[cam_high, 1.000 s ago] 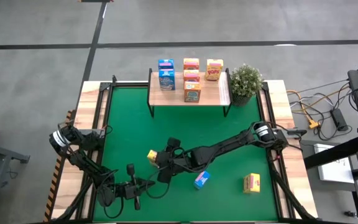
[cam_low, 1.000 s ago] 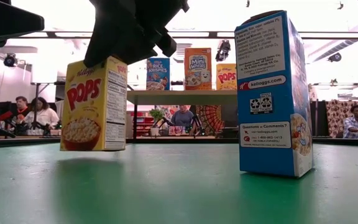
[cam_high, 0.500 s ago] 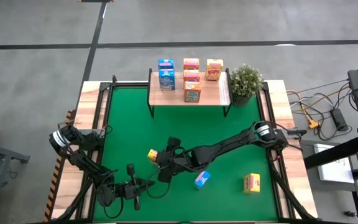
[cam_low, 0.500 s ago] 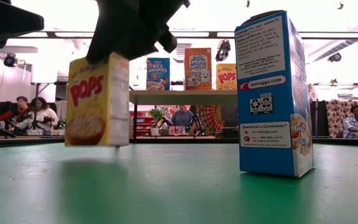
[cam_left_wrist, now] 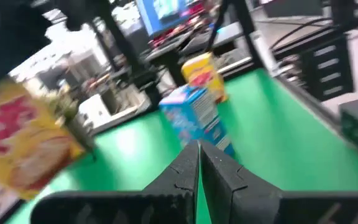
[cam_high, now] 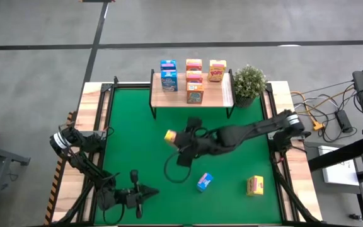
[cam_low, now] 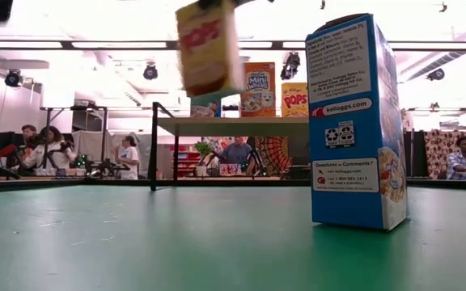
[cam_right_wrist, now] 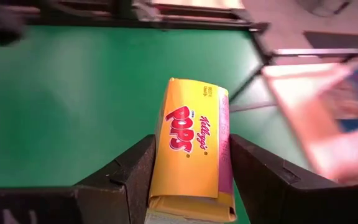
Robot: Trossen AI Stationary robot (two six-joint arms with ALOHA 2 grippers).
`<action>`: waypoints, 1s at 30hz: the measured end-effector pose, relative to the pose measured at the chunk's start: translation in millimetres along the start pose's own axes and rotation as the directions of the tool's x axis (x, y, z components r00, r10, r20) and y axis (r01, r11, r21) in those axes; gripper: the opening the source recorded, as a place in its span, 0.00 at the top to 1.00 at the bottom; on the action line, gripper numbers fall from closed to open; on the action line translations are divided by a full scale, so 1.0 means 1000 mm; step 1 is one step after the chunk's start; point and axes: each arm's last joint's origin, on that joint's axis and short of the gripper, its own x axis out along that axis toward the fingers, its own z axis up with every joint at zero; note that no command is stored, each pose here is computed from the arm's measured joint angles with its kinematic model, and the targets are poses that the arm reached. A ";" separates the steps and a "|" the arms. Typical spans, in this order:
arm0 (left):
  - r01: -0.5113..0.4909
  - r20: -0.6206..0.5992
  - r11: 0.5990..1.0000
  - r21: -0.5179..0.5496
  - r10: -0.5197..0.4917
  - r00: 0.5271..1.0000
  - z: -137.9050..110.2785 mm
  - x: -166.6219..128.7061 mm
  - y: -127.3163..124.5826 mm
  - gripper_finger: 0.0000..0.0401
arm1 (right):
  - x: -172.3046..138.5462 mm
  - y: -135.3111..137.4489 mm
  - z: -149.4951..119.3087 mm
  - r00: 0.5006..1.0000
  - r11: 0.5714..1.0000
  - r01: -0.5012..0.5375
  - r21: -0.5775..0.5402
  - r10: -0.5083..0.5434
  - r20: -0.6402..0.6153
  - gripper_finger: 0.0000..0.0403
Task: Stack cereal on shelf
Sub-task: Put the left yellow cereal box on the shelf
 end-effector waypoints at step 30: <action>-0.089 0.095 0.984 0.156 0.074 0.993 0.049 0.034 0.094 1.00 | -0.118 -0.203 -0.083 0.992 0.993 0.112 0.027 -0.111 -0.055 0.54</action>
